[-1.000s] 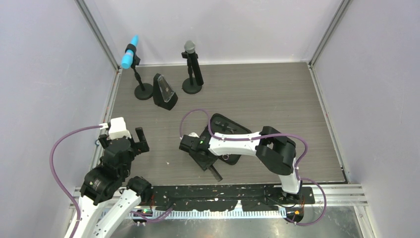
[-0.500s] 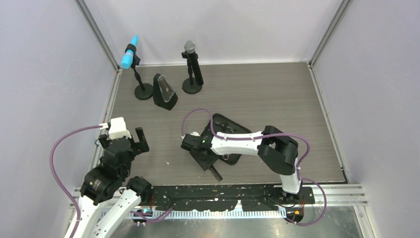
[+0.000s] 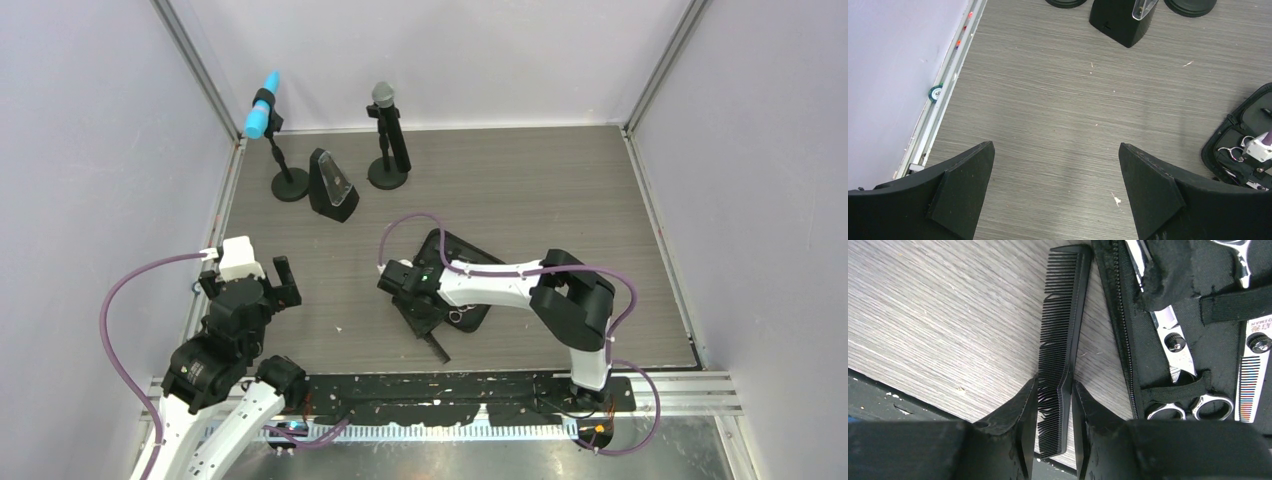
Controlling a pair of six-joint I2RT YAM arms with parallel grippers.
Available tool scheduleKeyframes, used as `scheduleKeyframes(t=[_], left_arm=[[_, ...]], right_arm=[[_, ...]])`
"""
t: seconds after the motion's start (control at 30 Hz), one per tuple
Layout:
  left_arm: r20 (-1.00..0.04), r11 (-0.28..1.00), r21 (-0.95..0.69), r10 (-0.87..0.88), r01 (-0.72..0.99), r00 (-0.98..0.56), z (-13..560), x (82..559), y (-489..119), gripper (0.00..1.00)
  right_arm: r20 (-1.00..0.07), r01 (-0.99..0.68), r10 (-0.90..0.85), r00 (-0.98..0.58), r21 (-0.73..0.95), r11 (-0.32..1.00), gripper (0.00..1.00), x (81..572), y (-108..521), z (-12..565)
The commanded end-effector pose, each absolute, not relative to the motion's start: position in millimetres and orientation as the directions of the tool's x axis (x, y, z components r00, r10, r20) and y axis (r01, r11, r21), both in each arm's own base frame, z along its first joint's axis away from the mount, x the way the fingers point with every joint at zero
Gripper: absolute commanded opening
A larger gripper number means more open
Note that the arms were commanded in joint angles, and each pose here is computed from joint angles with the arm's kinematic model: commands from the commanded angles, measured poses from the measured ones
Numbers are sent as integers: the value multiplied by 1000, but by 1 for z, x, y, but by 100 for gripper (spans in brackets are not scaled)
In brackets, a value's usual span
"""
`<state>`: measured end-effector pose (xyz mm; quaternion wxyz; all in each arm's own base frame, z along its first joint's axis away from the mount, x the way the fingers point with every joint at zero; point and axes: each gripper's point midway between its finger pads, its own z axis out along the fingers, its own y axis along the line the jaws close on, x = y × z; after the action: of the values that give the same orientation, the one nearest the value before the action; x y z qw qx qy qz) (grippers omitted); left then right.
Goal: Sort the hair-cutting tools
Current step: Pick up the comb at the center of the board.
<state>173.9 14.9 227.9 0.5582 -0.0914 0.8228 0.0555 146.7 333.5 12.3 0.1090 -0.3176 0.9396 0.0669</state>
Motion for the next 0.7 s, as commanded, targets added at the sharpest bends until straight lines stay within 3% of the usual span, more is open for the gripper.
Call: scheduleKeyframes(t=[0.0, 0.23, 0.53, 0.67], left_arm=[[-936, 977, -12, -86, -213, -341, 233, 181, 13, 100], [-936, 977, -11, -85, -214, -341, 233, 180, 14, 100], [-936, 977, -16, -89, -211, -341, 233, 180, 13, 100], [-919, 984, -101, -148, -147, -366, 230, 177, -5, 100]], right_arm=[[-135, -597, -591, -796, 7, 802, 25, 135, 306, -30], [-172, -607, -594, -786, 29, 794, 12, 139, 309, -15], [-235, -602, -561, -793, 163, 782, 10, 147, 318, 10], [-248, -591, -542, -803, 222, 775, 9, 150, 319, 11]])
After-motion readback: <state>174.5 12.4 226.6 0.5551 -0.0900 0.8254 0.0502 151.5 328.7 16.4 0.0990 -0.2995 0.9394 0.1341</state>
